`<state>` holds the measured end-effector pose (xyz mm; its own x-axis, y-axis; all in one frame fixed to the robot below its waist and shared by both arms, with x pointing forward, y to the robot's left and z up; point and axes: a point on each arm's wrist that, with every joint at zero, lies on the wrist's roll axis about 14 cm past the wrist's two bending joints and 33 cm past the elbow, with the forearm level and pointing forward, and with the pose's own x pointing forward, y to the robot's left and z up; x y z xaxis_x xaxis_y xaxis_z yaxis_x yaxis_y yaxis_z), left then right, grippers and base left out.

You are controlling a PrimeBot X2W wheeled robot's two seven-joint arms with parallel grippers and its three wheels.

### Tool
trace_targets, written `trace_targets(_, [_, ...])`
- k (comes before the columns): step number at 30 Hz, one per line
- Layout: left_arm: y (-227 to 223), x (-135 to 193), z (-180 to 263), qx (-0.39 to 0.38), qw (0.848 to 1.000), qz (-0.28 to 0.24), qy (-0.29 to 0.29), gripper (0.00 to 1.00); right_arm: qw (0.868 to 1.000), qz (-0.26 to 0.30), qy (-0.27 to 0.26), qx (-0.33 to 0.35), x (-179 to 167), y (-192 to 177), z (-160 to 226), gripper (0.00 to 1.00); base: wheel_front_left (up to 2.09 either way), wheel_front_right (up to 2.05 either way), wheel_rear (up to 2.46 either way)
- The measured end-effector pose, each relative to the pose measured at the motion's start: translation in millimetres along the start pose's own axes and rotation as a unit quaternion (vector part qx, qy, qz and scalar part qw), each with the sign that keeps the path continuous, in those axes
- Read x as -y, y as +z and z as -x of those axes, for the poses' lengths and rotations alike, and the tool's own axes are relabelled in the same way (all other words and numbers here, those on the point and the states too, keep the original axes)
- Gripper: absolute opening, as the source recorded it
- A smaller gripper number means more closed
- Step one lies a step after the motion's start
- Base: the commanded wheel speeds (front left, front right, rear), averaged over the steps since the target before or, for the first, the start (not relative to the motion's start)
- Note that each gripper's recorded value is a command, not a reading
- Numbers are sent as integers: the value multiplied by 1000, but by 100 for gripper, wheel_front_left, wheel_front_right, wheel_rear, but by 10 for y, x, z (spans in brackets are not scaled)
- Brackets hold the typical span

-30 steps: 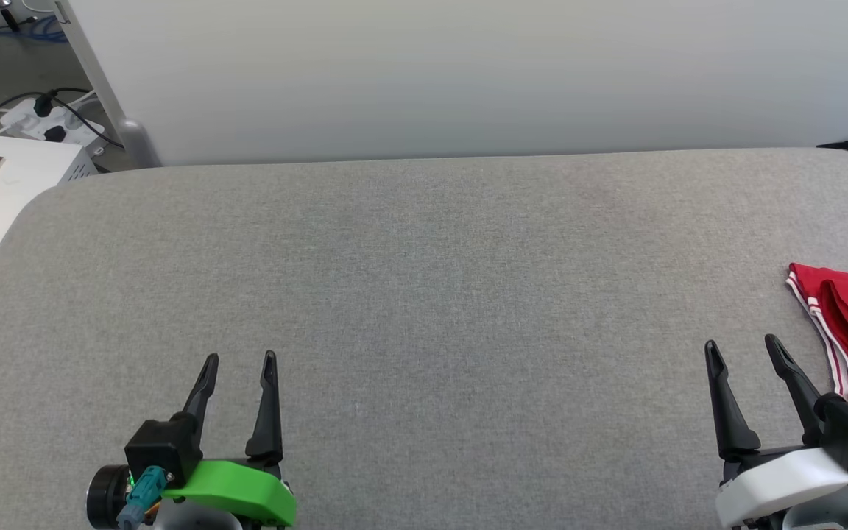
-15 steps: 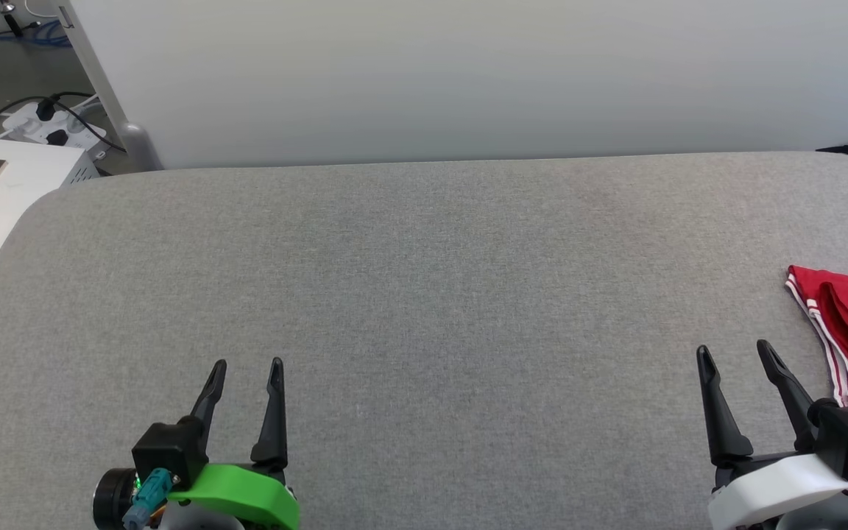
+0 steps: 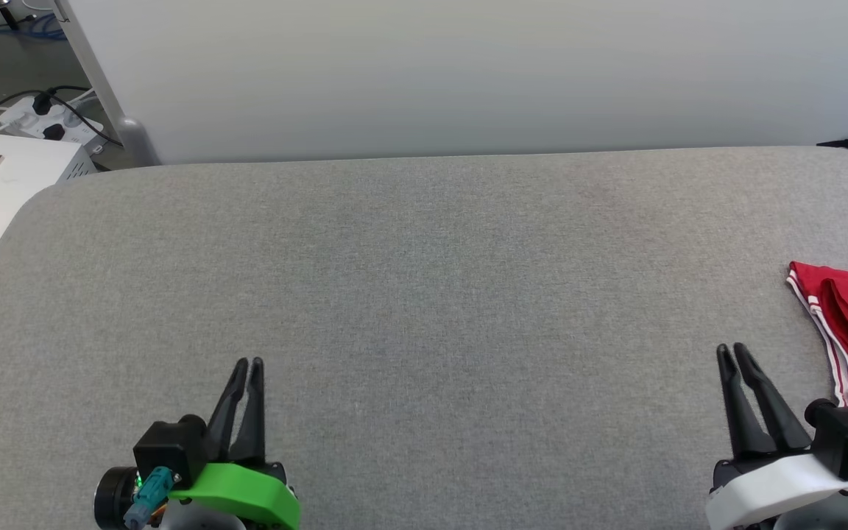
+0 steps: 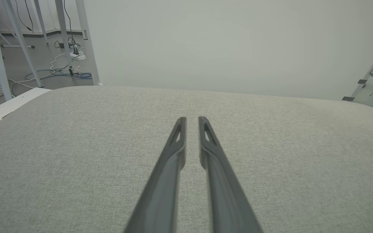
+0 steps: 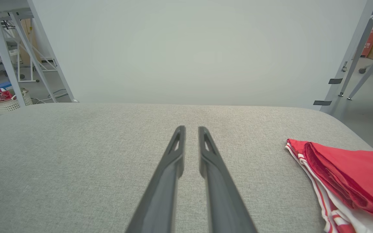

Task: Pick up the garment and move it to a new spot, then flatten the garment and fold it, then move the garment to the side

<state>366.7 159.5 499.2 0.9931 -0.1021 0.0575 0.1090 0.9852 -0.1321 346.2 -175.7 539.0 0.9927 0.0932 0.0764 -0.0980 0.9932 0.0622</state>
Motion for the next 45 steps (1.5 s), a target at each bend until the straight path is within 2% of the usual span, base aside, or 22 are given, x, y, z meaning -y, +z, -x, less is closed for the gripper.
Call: trace_targets(45, [73,-35,-11,-16,999,-35,10,0,1000,19,6,-23,-37,-103,-53,0,0,0,0])
